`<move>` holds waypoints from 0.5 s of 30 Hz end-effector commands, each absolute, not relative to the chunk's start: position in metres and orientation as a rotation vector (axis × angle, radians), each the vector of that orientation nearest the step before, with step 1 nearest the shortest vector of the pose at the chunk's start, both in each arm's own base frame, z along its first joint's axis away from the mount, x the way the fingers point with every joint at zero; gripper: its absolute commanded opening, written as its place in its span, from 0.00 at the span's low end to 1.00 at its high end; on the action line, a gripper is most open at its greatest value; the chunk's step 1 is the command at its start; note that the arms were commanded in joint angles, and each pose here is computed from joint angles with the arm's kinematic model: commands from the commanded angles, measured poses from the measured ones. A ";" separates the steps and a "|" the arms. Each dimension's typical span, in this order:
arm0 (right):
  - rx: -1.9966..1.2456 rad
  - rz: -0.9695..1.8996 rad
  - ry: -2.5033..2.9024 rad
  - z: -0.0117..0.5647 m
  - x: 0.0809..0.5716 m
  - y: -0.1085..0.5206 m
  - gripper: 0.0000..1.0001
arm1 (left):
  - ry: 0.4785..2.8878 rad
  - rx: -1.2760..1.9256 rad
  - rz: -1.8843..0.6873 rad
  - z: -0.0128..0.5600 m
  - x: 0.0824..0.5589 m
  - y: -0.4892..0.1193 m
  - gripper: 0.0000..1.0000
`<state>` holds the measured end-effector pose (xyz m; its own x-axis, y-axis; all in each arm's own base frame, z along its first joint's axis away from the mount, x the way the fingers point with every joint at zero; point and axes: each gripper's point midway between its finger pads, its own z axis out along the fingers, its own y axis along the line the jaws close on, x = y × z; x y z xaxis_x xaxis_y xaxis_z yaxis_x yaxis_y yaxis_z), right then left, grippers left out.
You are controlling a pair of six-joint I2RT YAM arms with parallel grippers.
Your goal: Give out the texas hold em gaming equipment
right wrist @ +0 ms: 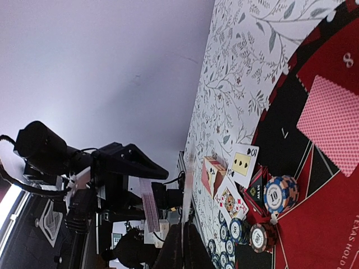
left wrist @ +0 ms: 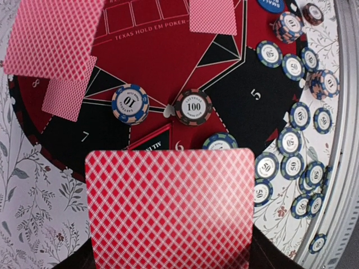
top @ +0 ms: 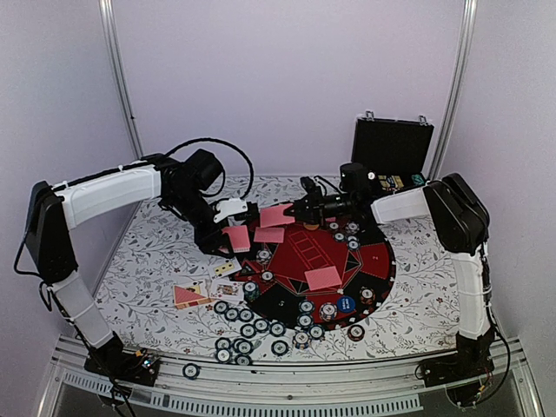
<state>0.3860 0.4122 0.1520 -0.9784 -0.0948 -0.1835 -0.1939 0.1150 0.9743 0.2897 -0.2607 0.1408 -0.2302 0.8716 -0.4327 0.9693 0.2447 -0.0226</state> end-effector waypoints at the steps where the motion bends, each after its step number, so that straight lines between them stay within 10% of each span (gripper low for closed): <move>1: -0.290 1.905 2.287 0.149 0.420 0.410 0.04 | 2.132 1.682 -0.443 0.158 0.289 -0.264 0.17; 15: -0.209 1.745 2.354 0.077 0.472 0.436 0.11 | 2.132 1.680 -0.452 0.159 0.290 -0.265 0.17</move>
